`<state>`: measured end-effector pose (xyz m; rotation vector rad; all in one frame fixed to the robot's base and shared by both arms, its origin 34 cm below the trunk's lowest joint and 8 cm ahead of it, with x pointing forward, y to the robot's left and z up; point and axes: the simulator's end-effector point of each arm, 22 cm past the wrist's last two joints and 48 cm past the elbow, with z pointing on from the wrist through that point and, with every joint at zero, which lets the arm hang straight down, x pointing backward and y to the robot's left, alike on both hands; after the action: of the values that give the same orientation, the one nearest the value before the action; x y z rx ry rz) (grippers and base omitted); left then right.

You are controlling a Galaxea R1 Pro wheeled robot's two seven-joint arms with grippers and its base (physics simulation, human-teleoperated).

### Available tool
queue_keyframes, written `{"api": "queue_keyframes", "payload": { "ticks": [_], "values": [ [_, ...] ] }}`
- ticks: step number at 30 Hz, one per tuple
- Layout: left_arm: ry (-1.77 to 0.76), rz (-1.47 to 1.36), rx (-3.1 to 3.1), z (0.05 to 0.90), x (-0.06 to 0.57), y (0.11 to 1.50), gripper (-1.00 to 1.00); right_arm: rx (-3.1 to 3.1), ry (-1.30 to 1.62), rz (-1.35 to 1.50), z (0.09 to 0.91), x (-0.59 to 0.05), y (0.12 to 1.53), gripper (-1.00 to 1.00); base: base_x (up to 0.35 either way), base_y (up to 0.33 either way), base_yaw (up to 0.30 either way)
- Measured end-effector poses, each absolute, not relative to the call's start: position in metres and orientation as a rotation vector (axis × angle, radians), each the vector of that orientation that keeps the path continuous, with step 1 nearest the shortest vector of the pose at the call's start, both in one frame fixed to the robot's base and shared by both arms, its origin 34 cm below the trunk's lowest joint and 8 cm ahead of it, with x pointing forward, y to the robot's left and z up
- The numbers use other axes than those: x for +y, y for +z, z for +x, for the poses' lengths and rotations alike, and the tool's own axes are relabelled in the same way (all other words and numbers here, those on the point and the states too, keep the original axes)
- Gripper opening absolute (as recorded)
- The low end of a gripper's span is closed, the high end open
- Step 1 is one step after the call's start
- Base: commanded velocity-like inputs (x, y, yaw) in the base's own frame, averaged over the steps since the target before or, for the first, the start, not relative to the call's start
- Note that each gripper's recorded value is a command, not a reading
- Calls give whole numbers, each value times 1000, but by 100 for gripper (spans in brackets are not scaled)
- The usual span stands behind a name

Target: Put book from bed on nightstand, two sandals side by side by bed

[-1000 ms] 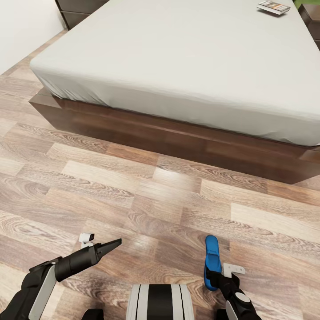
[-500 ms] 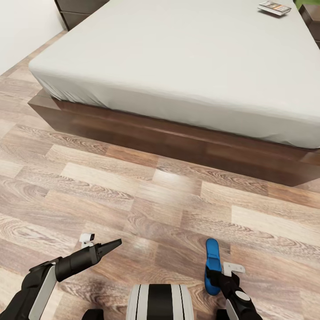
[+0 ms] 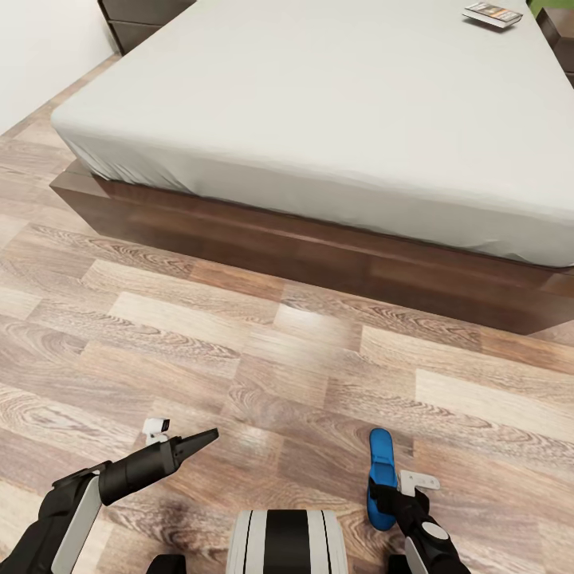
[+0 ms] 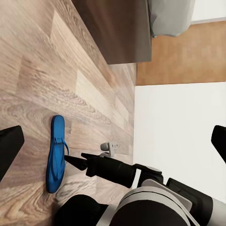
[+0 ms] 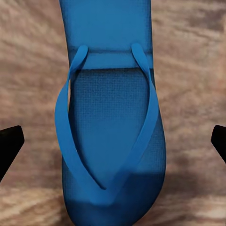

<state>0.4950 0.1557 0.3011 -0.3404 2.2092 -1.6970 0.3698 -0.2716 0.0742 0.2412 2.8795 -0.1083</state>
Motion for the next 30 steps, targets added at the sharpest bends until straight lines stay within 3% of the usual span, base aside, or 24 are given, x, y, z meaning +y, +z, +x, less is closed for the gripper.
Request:
{"api": "queue_keyframes", "payload": {
  "ticks": [30],
  "values": [
    [-1705,-379,2238,487,155,283,100,2925,-113,242,350,-271,61,100,0,0,0]
  ]
}}
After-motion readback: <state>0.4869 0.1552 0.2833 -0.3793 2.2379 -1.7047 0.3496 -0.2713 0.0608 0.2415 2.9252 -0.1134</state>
